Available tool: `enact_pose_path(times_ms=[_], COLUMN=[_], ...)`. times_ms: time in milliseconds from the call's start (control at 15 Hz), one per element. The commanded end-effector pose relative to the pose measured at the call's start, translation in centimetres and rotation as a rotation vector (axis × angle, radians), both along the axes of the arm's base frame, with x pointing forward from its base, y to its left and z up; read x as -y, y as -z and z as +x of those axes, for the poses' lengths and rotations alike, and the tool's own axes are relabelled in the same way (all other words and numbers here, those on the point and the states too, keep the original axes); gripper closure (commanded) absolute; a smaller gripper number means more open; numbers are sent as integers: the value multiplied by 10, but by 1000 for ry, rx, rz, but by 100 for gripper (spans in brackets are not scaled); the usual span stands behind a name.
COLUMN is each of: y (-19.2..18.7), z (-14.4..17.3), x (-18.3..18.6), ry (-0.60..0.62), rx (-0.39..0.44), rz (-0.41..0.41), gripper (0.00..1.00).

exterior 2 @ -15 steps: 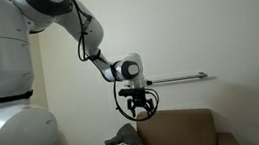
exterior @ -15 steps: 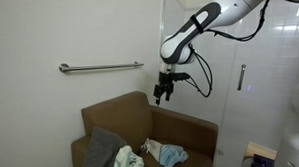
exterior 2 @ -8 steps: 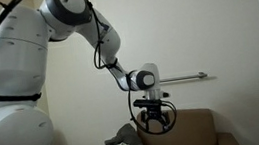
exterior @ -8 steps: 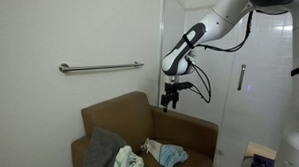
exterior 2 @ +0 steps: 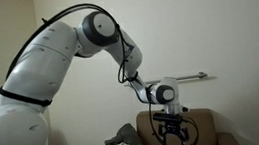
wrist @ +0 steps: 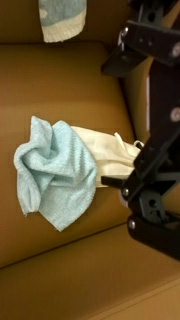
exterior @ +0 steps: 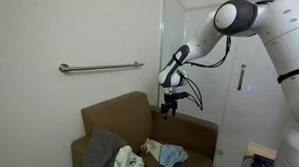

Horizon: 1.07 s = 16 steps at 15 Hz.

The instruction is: Put the blue cloth on the left armrest

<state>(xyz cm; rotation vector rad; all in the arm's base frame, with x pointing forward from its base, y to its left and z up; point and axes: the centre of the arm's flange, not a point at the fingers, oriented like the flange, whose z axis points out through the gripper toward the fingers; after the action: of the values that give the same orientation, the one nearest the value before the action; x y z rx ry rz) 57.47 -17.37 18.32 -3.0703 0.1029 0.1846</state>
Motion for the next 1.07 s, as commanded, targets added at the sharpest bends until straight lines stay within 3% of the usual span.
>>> enact_pose_path(times_ms=[0, 467, 733, 1000], y=[71, 168, 184, 188], z=[25, 14, 4, 7], x=[27, 37, 47, 46], ry=[24, 88, 108, 110], rx=[-19, 10, 45, 12], rz=[26, 50, 85, 61], gripper=[0, 0, 0, 0])
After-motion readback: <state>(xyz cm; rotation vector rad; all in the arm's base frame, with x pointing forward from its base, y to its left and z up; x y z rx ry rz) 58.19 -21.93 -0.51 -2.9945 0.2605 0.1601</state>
